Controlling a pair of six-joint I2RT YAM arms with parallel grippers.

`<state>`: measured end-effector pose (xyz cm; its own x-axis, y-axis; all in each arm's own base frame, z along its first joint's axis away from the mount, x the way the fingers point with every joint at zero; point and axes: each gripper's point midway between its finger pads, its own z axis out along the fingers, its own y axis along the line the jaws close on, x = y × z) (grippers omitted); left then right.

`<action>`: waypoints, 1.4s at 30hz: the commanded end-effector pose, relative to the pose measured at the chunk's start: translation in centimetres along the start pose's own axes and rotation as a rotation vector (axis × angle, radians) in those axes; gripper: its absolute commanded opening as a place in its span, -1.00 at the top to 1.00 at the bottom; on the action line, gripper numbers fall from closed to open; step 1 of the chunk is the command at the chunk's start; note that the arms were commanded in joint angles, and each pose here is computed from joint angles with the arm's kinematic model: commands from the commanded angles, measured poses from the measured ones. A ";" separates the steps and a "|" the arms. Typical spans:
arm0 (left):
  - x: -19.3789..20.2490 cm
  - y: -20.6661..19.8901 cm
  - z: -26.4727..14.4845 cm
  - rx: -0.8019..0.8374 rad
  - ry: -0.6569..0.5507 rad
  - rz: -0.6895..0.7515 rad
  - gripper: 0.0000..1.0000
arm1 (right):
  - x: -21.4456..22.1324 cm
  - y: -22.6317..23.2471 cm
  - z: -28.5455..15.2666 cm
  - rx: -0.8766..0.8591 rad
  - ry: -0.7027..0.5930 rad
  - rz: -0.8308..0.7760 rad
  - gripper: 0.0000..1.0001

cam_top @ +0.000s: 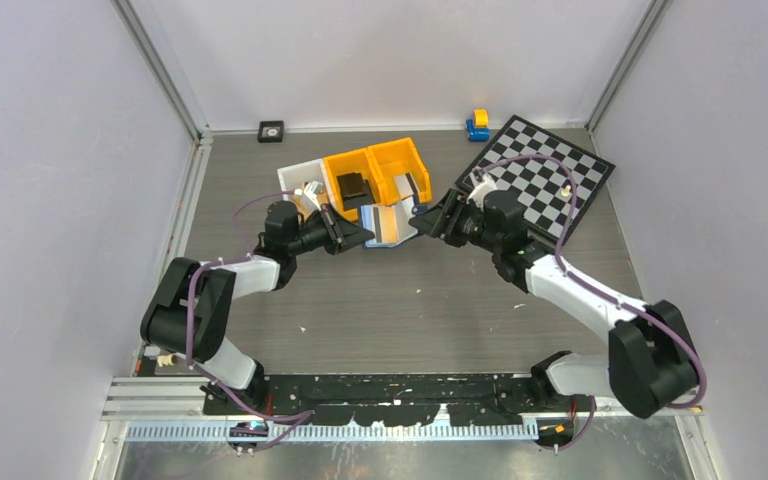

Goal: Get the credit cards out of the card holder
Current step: Remove the credit card from the card holder.

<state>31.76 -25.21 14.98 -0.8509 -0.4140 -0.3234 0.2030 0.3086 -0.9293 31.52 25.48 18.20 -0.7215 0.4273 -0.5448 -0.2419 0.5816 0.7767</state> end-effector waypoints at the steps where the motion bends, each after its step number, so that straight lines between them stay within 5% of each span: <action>1: -0.8 -0.8 0.1 0.013 -0.023 0.051 1.00 | -3.2 2.3 -2.4 -0.031 -0.163 -0.105 -0.28; 10: -0.3 0.5 0.6 -0.021 -0.020 0.042 1.00 | -0.9 9.6 -3.8 -0.383 -0.105 -0.224 0.35; 14: 0.2 0.3 1.2 -0.015 0.002 0.046 1.00 | 0.5 8.5 -1.6 -0.311 -0.024 -0.208 0.92; 16: 0.3 0.2 1.2 -0.012 0.004 0.048 1.00 | 0.7 6.5 -0.1 -0.210 0.008 -0.181 0.99; 22: 0.1 -1.1 0.8 0.018 -0.003 0.070 1.00 | 1.9 2.6 3.1 -0.079 0.109 -0.078 0.99; 27: 0.1 -2.0 0.5 0.042 -0.009 0.080 1.00 | 1.4 0.7 3.6 -0.055 0.121 0.010 0.45; 34: -0.2 -5.0 0.1 0.196 -0.031 0.095 1.00 | 1.0 -0.1 3.8 -0.065 0.126 0.083 0.02; 42: -0.1 -5.9 0.0 0.246 -0.022 0.094 1.00 | 1.1 0.6 3.8 -0.114 0.137 0.115 -0.06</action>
<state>31.26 -26.59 17.17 -0.8382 -0.4236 -0.3436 0.2754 0.2151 -0.9370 32.92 28.20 15.96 -0.8217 0.3829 -0.4221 -0.1982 0.5025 0.8416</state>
